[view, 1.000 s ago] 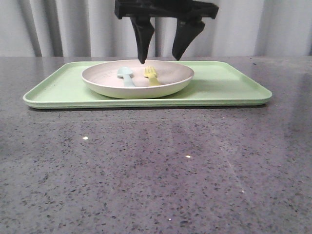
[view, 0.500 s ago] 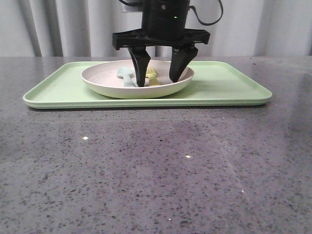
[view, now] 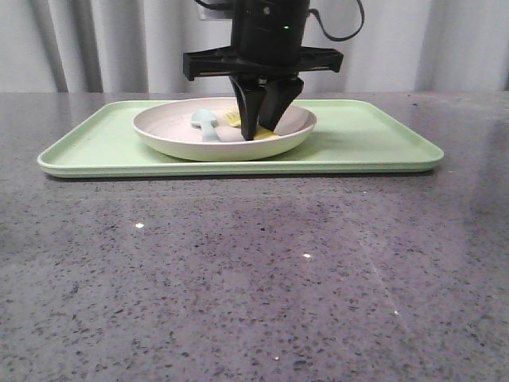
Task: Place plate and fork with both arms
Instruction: 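Lower the right gripper and grasp the yellow fork on the plate, then lift the yellow fork with the right gripper away from the plate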
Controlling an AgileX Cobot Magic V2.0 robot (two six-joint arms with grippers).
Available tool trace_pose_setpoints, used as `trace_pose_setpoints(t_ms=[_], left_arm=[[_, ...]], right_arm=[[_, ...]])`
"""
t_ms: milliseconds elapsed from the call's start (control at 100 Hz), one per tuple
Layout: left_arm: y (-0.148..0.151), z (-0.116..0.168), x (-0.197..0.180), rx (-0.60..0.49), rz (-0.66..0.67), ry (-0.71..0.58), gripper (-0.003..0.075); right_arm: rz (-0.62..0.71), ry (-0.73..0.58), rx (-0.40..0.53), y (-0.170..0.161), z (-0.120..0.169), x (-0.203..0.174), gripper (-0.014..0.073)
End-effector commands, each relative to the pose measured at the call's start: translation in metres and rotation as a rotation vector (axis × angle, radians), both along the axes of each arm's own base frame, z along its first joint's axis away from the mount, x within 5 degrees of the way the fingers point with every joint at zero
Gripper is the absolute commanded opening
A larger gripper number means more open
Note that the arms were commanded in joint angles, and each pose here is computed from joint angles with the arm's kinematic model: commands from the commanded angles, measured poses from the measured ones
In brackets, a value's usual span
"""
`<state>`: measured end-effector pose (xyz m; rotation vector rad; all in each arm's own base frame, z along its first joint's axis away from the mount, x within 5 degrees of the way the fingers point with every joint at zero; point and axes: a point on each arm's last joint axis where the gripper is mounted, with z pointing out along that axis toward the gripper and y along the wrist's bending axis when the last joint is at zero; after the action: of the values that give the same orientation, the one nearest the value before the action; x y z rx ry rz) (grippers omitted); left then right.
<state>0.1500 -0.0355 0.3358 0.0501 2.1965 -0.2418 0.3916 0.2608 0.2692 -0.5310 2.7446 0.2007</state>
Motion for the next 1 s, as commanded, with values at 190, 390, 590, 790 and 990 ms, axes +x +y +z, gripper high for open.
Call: trace_pose_setpoints(t_ms=[190,390,590,790,990], left_arm=[[-0.001,0.014,0.002,-0.036,0.002,-0.094,0.0242],[-0.001,0.014,0.002,-0.036,0.002,-0.096,0.0242],[-0.001,0.014,0.002,-0.036,0.002,-0.096,0.0242],[-0.001,0.014,0.002,-0.036,0.002,-0.096,0.0242],[-0.001,0.014,0.002,-0.036,0.002,-0.096,0.0242]], right_arm=[[-0.028,-0.102,0.075,-0.007,0.053,-0.008,-0.0022],[-0.089,-0.118,0.056,-0.025,0.078,-0.014,-0.0022],[-0.163,-0.116,0.046,-0.060,0.100,-0.015,-0.0022],[-0.248,-0.088,0.027,-0.092,0.097,-0.005,-0.0022],[-0.292,-0.029,-0.007,-0.107,0.071,0.003,-0.0022]])
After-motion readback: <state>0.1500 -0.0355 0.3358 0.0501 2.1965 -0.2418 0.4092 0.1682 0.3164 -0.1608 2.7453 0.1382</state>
